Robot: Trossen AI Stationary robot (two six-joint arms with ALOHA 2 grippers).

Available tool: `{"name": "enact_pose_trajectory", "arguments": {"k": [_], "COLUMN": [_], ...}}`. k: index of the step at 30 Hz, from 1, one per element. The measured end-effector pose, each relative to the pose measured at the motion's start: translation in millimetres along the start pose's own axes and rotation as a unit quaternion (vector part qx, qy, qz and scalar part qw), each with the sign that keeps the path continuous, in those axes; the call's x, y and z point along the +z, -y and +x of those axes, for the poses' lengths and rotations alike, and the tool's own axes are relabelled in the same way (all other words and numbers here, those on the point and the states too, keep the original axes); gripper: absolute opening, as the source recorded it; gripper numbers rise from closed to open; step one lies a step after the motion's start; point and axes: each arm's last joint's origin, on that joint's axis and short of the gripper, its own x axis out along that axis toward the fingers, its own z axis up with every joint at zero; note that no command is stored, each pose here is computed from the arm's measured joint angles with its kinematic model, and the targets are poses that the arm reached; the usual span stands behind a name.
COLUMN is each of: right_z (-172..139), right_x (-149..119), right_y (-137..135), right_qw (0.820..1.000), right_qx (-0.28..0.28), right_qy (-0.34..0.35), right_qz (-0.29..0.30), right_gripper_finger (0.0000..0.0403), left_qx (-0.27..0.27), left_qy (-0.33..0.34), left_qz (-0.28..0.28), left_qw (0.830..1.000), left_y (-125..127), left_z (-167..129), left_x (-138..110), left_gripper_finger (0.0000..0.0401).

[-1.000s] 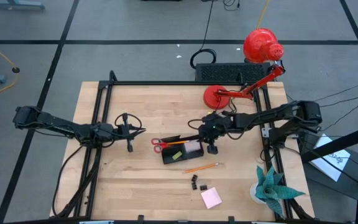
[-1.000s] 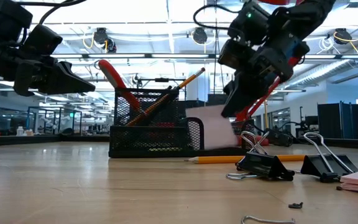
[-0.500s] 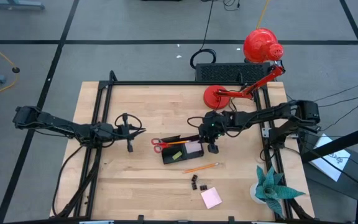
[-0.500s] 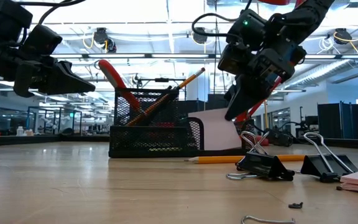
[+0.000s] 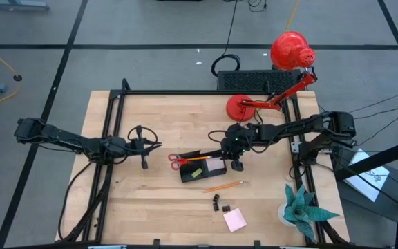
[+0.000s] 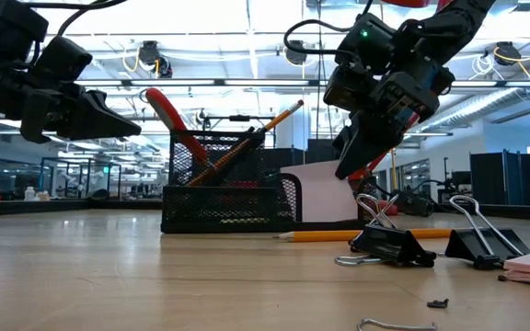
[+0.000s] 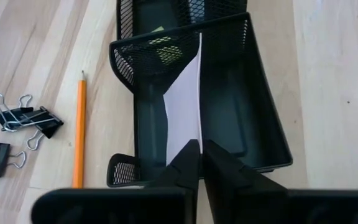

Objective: Pick and place office supplies into organizer
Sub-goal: Put the top sticky note into the right compartment of the desk organizer

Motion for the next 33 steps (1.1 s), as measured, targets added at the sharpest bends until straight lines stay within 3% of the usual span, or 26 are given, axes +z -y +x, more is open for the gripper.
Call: {"name": "enact_pose_trajectory", "arguments": {"k": [18, 23, 33], "right_z": [0.0, 0.5, 1.7], "right_x": [2.9, 3.1, 5.0], "right_y": [0.4, 0.6, -4.2], "right_qw": [1.000, 0.999, 0.999], "right_qx": [-0.008, -0.042, -0.016], "right_qy": [0.015, 0.014, 0.023], "right_qz": [0.012, 0.005, 0.029], "right_gripper_finger": [0.0137, 0.0154, 0.0209], "left_qx": [0.000, 0.000, 0.000], "left_qy": [0.000, 0.000, 0.000], "left_qz": [-0.001, -0.002, -0.002], "left_qw": [1.000, 1.000, 1.000], "left_y": [0.0, 0.0, -0.1], "left_z": [0.0, 0.0, 0.0], "left_x": [0.0, 0.0, 0.0], "left_gripper_finger": [0.0031, 0.0031, 0.0031]}}
